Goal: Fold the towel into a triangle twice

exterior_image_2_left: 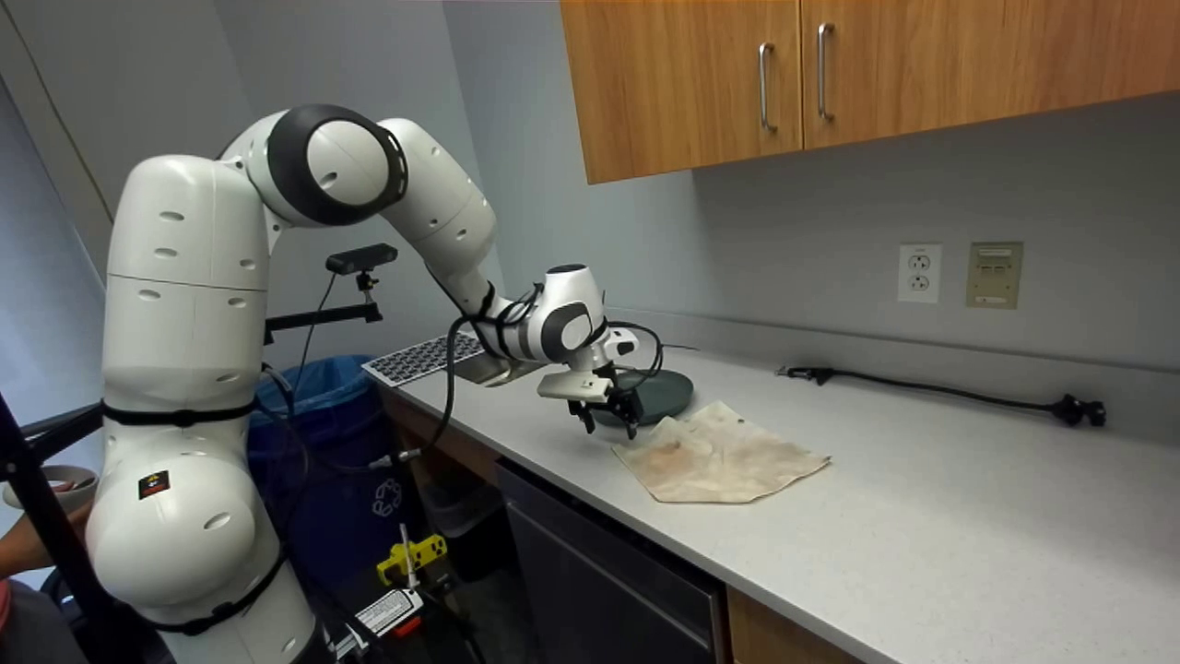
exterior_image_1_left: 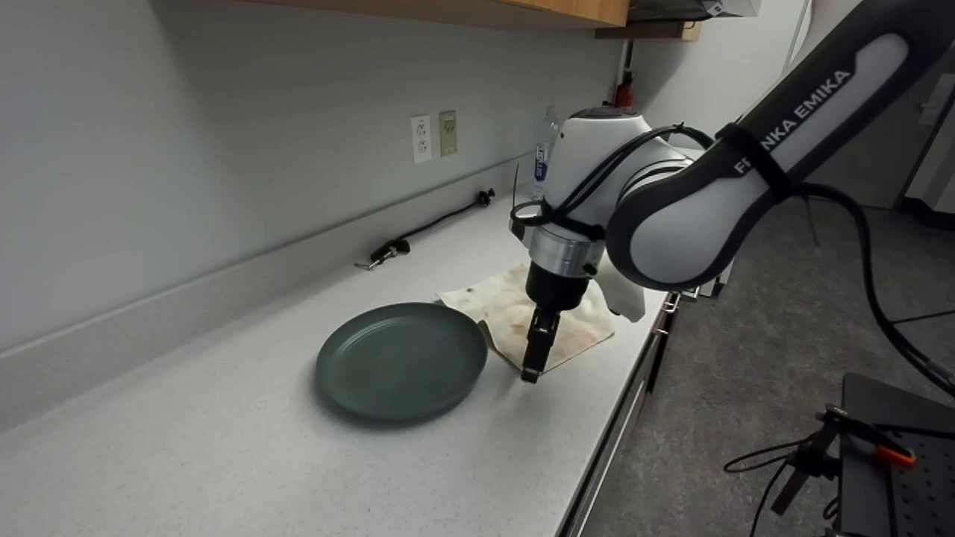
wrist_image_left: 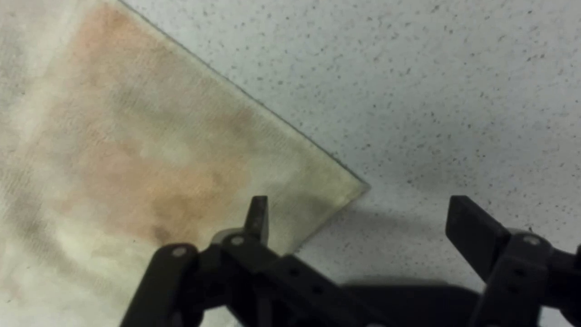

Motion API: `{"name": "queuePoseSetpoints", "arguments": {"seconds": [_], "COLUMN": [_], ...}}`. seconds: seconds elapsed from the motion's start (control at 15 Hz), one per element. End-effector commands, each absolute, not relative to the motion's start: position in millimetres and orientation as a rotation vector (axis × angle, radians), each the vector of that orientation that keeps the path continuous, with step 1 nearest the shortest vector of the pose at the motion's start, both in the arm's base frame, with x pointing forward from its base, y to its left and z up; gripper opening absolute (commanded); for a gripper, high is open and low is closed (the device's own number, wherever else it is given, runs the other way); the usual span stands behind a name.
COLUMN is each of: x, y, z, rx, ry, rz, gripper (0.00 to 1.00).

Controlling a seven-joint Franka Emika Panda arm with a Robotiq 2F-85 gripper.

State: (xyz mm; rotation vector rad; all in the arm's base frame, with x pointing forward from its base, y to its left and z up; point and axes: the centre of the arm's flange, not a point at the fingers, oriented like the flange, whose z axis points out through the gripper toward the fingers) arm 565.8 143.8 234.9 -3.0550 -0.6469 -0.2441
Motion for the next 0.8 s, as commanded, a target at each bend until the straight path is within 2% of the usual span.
{"name": "queuePoseSetpoints", "arguments": {"seconds": [0.0, 0.73], "x": [582.4, 585.3], "y": [144.0, 147.3], "z": [221.5, 197.8], "rx": [-3.02, -3.02], "ry": [-0.624, -0.605], "rz": [-0.239, -0.175], "gripper": [1.0, 1.0]}}
